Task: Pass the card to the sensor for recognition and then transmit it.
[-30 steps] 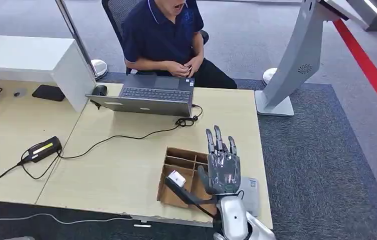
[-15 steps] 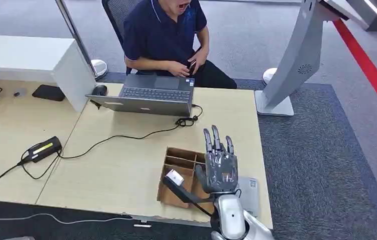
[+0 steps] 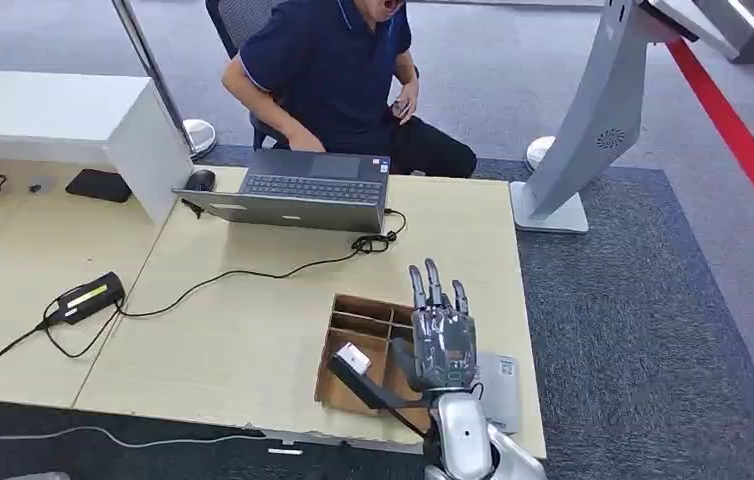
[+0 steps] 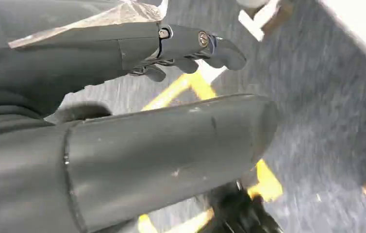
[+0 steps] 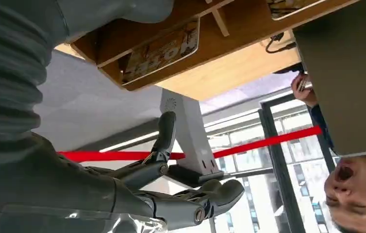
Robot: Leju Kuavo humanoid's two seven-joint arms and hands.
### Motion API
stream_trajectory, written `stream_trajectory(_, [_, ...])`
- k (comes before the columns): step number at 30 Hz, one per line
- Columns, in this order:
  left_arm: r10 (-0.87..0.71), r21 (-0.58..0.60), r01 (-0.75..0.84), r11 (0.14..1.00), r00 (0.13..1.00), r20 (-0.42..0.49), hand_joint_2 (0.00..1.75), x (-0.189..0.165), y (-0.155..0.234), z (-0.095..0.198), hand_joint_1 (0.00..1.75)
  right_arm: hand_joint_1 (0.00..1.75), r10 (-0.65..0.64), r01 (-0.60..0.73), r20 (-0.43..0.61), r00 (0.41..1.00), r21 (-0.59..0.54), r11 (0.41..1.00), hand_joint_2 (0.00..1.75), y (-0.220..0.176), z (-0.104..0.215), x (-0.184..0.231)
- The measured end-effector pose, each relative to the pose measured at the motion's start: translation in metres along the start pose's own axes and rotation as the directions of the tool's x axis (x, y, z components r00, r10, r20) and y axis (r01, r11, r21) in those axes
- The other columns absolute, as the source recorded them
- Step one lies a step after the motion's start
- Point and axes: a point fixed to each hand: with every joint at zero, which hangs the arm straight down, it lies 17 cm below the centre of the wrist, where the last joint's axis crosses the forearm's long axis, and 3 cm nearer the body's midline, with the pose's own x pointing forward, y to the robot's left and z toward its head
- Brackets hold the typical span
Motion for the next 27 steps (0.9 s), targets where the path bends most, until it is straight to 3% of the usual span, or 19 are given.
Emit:
stream_trajectory(1, [0.018,-0.004,-0.018,1.0,0.999,-0.034,0.0,-0.0031,-0.0017,-0.0003,0.0,0.0,0.002,-0.002,0.0,1.0,0.0,1.0,1.75,0.0001,-0.0002,-0.0007])
stream_trajectory(27, [0.011,-0.012,-0.012,1.0,0.998,-0.055,0.0,0.0044,-0.0036,-0.0036,0.0,0.0,0.013,-0.013,-0.003,1.0,-0.004,1.0,1.75,0.0002,-0.0018,-0.0068])
